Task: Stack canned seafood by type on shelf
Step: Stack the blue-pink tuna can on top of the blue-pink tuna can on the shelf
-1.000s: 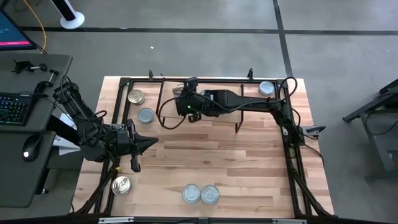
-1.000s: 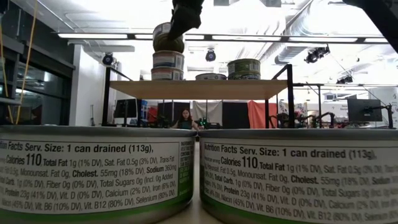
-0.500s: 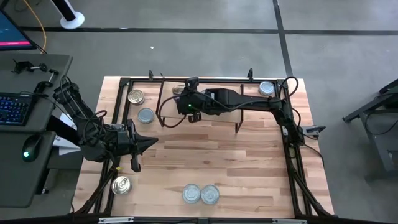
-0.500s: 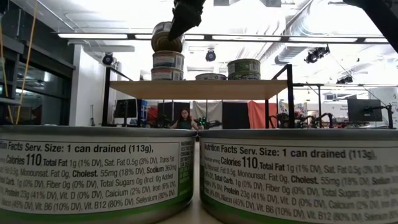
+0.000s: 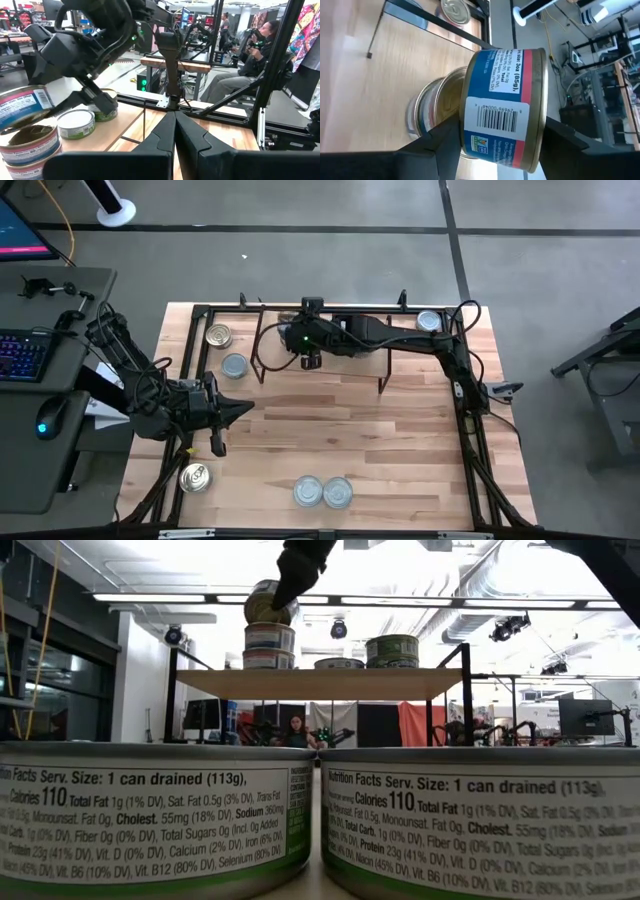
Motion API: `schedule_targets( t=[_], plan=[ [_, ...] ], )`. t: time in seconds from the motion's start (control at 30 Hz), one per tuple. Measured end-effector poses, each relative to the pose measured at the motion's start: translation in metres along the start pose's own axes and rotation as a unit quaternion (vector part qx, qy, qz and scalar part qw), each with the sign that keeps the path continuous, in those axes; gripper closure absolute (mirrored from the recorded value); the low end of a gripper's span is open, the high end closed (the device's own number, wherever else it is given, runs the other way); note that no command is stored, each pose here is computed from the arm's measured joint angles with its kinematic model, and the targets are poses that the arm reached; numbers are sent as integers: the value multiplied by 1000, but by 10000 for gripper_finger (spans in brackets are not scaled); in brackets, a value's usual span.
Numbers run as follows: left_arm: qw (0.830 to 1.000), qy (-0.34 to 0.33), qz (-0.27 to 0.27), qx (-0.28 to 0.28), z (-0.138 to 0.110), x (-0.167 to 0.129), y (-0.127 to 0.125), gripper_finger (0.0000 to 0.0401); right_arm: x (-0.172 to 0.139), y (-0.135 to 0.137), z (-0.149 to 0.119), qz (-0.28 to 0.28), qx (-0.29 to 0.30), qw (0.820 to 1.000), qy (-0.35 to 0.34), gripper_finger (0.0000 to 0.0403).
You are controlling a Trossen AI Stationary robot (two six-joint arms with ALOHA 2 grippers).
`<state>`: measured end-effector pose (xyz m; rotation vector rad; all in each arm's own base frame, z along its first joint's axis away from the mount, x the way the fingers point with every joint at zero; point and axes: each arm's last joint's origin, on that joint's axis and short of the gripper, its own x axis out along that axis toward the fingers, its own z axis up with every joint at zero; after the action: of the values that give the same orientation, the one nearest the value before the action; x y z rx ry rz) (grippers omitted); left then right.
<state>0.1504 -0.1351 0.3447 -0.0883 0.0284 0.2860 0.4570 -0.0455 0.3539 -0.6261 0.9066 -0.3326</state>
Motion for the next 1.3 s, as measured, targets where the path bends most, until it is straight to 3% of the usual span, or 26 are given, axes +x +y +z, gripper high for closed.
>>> schedule_targets(
  t=[0.17,0.4,0.53,0.67,0.73,0.83,1.03,1.17,1.3],
  plan=[
    [1000,1,0,3,0,0,0,401,-4,7,6,-11,-11,1000,-9,194],
    [1000,12,3,1,-5,0,1,401,-6,14,4,-34,-99,994,28,194],
    [1000,18,5,0,-7,0,2,401,-6,14,6,-45,-119,992,25,194],
    [999,17,26,8,-10,0,3,401,-9,20,9,-38,-131,991,16,194],
    [998,13,62,17,-14,4,7,401,-10,22,9,-29,-130,991,18,194],
    [993,15,115,34,-26,16,18,401,-10,22,8,-30,-110,993,18,194],
    [993,43,105,18,-48,51,43,401,-10,22,9,-27,-114,993,12,194],
    [992,9,119,49,-38,67,58,401,-10,21,10,-28,-111,993,5,194],
    [993,-7,80,88,-29,83,75,401,-10,21,11,-27,-110,994,2,194]
  ],
)
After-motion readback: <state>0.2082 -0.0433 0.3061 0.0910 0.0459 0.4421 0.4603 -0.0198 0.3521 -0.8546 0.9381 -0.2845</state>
